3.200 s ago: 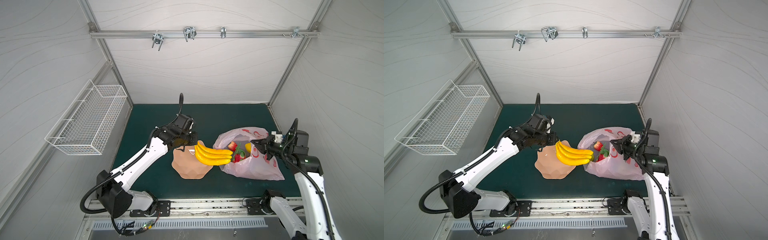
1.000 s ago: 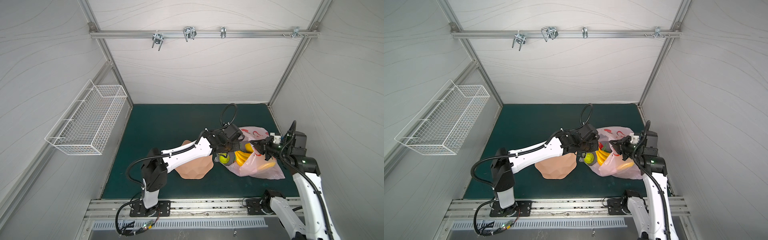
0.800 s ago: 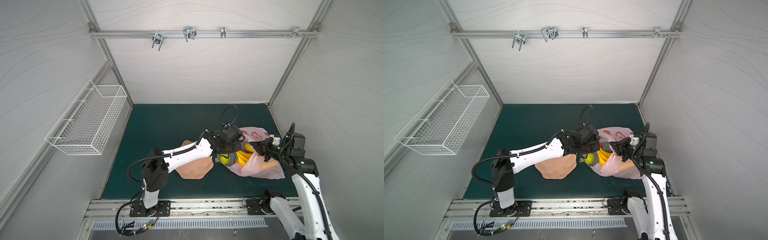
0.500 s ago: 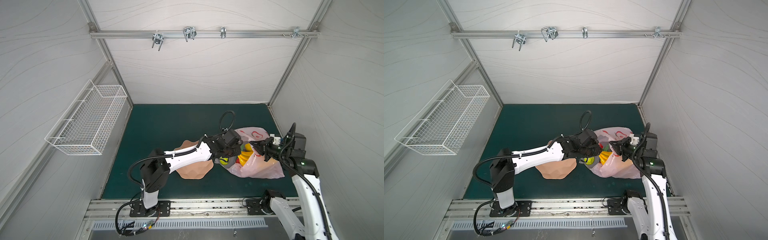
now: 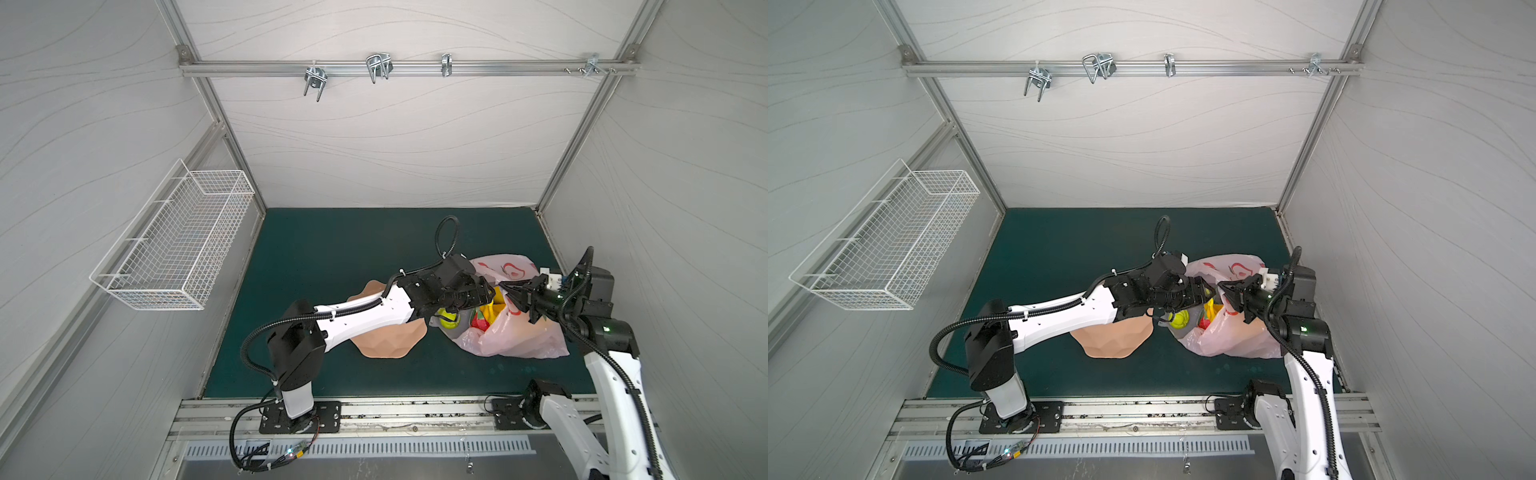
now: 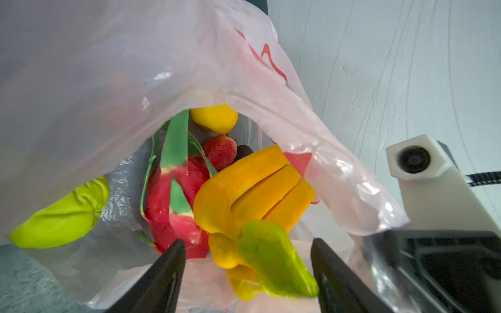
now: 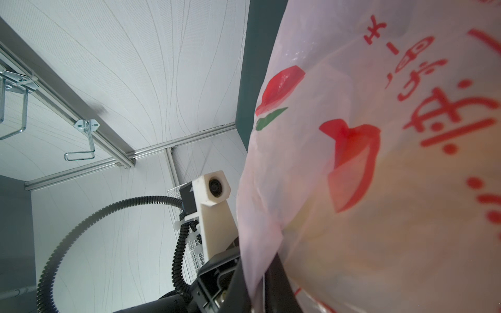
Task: Place the fruits into the plastic bag
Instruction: Place the fruit in the plastic bag.
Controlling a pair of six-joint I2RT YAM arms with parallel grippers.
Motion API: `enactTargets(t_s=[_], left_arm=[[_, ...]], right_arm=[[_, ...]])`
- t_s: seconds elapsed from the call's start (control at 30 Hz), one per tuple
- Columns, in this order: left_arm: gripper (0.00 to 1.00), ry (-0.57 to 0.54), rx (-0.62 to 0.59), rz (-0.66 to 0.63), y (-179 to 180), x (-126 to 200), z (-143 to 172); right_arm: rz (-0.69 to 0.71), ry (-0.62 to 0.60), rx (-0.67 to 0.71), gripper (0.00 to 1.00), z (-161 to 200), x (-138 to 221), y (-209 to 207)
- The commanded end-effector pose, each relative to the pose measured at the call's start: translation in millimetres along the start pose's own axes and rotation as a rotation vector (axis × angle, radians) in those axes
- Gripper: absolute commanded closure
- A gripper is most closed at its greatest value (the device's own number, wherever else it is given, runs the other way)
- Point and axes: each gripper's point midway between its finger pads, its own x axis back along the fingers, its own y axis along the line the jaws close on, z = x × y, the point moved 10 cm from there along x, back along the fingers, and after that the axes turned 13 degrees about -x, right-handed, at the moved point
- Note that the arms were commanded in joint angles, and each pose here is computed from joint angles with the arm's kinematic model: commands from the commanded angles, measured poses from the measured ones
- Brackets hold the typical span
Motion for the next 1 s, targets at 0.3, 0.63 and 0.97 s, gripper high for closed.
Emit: enactTargets(t_s=[0.3, 0.63, 0.97], left_arm=[[0.08, -0.016, -0.141, 0.051, -6.2, 52.8, -18.8], [0.07, 0.184, -0.531, -0.086, 20.4, 86.4, -9.6], [0.06, 0.379, -0.664, -0.231, 57.5, 48.1, -5.4]], right_arm=[[-0.01, -0.01, -0.003, 0.88, 3.3, 6.6, 1.2], [-0.006, -0.016, 0.002, 0.88, 3.4, 8.2, 1.9], [0.007, -0.017, 0.014, 0.88, 5.5, 11.2, 3.8]])
